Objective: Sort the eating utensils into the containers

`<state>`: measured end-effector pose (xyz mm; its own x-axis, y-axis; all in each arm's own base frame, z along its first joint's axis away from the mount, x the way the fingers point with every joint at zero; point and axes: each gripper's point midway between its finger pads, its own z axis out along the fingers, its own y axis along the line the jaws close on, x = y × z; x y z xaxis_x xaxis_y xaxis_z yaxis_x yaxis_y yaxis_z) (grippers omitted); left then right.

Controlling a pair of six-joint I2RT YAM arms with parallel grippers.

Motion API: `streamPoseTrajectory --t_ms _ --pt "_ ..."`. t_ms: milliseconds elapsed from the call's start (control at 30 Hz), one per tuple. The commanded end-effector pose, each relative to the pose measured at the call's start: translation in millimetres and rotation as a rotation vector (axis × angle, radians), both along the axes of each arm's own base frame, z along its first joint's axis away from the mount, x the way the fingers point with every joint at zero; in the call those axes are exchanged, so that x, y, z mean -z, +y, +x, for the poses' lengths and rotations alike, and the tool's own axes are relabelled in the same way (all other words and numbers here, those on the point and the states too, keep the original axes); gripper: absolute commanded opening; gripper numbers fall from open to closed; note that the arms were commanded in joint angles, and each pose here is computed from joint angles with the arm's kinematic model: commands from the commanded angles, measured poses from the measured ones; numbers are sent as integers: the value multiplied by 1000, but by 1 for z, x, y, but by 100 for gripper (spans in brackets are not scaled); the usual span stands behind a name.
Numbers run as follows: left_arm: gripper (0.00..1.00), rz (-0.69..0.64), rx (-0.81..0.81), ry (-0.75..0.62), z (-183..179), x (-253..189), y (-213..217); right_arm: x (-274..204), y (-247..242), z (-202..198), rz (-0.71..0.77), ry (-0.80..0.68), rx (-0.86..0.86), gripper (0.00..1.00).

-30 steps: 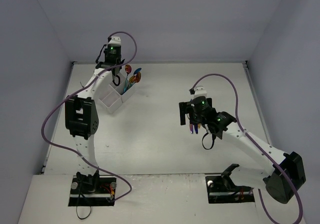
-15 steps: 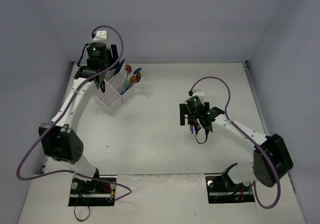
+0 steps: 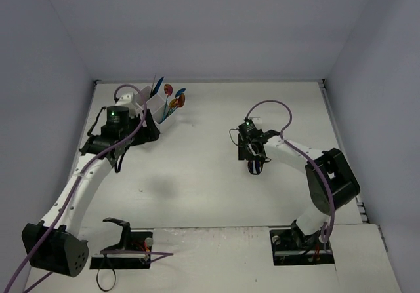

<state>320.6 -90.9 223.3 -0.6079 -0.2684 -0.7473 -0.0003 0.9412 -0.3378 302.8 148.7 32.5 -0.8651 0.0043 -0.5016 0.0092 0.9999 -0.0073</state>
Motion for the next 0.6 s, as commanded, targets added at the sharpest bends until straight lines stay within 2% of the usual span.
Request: streamPoseTrajectory --t_ms 0,167,433,500,567 --pt "72 -69 31 20 -22 0 -10 -9 3 24 37 -30 43 47" --pt "72 -81 25 23 -30 4 -9 5 1 32 30 11 44 42" --pt "72 -87 34 14 -33 -2 -10 37 -18 24 -19 88 79 27" --pt "72 -90 34 13 -33 -3 -10 43 -20 20 -33 108 72 19" --pt "72 -99 37 14 -32 -4 -12 47 -20 17 -36 120 62 5"
